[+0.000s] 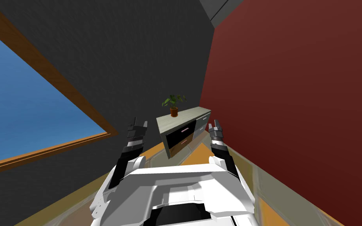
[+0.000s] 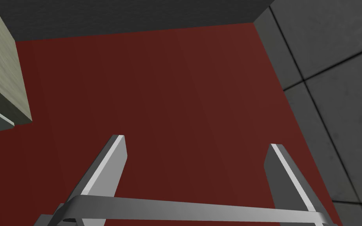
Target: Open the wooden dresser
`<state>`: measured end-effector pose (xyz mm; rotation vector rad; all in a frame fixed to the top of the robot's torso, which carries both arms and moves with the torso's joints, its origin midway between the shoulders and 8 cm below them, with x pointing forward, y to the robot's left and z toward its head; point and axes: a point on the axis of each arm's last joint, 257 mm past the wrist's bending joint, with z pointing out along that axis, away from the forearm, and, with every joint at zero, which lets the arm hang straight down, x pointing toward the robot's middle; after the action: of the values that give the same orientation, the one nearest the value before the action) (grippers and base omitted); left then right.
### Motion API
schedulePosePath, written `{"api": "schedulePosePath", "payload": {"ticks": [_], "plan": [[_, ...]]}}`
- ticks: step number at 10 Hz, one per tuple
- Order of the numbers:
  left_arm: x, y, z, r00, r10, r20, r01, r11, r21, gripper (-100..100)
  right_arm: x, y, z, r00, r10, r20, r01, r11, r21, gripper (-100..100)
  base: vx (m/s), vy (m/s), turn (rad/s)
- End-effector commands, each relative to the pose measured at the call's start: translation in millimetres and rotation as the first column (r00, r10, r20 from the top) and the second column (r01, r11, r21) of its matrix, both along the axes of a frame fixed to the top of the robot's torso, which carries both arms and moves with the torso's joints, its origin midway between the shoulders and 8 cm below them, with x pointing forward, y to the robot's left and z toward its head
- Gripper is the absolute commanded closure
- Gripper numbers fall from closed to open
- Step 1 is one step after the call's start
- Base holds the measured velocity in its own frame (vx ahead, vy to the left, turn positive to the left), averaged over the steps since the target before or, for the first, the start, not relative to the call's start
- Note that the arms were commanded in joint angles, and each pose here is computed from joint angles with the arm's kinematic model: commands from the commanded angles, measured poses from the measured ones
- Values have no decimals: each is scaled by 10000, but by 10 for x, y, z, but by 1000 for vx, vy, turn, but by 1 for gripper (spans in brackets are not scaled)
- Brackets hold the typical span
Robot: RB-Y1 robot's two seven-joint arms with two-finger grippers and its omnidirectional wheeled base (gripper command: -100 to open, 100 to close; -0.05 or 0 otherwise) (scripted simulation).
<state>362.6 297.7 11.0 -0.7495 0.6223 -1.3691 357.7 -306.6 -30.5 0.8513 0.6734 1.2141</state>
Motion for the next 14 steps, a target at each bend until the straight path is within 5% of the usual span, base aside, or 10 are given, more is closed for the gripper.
{"api": "schedulePosePath", "payload": {"ticks": [1, 9, 10, 14], "plan": [[0, 0, 0, 10000, 0, 0, 0, 10000, 0, 0, 0, 0, 0, 10000, 0, 0, 0, 10000, 0, 0, 0, 0, 0], [-1, 0, 2, 10000, 0, 4, 0, 10000, 1, 0, -1, 0, 2, 10000, 0, 4, 0, 10000, -1, 0, 0, 0, 0], [-1, 0, 2, 10000, 0, 4, 0, 10000, 1, 0, 30, 21, -24, 9995, 302, -127, -305, 9993, -197, -100, 6, -1, 15], [0, 0, -1, 10000, 0, -3, 0, 10000, -1, 0, 173, -13, -196, 9913, 1163, -616, -1154, 9932, 171, -100, 3, -6, 35]]}}
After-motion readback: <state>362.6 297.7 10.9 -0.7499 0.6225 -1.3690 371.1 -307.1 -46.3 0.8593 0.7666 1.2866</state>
